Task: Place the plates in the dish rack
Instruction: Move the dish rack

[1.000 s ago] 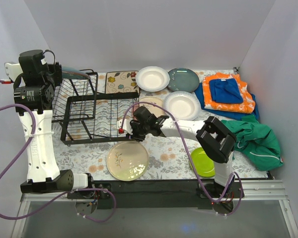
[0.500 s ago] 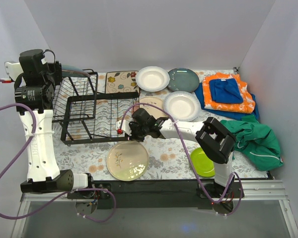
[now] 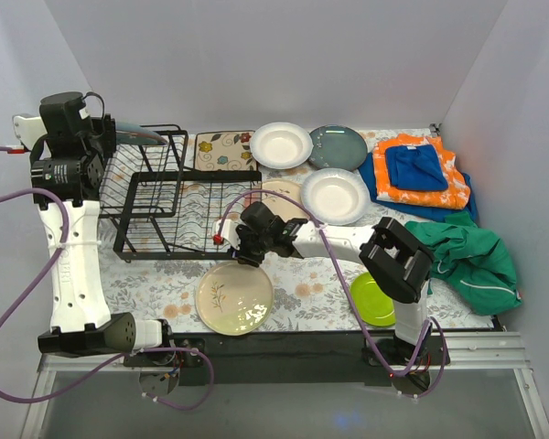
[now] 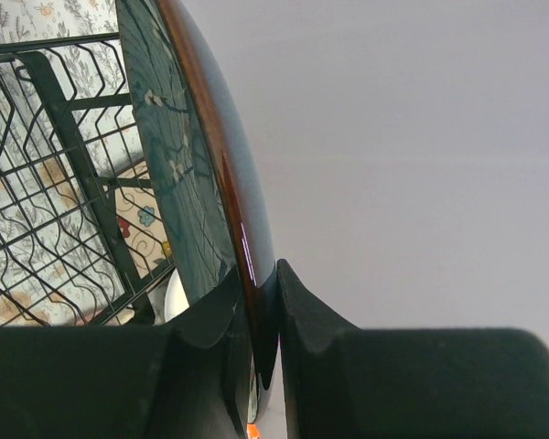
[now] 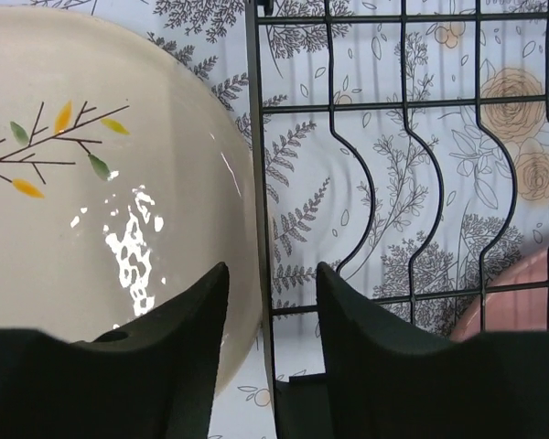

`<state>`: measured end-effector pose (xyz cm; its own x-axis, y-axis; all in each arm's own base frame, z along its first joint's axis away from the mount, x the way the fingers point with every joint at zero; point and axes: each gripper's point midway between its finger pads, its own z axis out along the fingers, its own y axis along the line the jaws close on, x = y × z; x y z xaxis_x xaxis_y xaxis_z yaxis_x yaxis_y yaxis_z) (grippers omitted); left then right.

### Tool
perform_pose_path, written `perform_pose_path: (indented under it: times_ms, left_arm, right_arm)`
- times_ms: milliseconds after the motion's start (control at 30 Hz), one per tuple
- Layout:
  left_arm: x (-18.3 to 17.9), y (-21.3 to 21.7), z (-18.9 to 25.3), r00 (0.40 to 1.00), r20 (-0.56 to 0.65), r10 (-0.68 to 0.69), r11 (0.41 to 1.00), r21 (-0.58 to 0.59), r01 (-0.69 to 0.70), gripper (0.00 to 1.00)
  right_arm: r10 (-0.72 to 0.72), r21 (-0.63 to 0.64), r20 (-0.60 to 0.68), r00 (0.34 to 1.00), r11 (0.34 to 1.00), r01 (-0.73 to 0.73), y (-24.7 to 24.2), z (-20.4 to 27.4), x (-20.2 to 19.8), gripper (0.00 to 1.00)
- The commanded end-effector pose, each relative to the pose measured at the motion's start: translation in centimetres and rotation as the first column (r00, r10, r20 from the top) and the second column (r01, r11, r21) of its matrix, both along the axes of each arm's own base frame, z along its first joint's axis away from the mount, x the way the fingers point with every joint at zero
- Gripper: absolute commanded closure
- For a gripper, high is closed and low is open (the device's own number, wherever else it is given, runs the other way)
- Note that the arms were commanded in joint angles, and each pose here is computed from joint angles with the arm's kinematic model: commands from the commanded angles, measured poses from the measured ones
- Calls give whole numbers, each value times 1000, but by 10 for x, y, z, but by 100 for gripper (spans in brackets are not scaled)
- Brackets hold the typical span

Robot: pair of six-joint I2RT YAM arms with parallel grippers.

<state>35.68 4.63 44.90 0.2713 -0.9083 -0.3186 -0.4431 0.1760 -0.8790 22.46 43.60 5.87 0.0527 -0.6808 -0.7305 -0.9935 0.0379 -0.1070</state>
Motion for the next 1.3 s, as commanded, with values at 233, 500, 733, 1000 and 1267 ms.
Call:
perform_pose_path:
  times_ms: [233,500,733,1000,1267]
  left_arm:
    - [15,3,94,876,412,251,862,-507,-8,100]
    - [31,9,91,877,398,270,861,-508,-35,100]
    - [42,12,81,877,383,288,851,-522,-52,100]
    - [52,12,87,872,396,288,850,-526,-41,100]
    - [57,13,80,879,376,294,846,-531,-55,100]
  right_arm:
    - [-14,141,110,994,990,-2,24,78,23,21]
    - [-92,205,130,987,977,64,5,125,50,13]
    - [-145,221,120,982,968,116,-19,139,65,13]
    - [-157,210,98,983,969,134,-30,133,67,13]
    - [-171,211,88,981,966,150,-34,132,71,13]
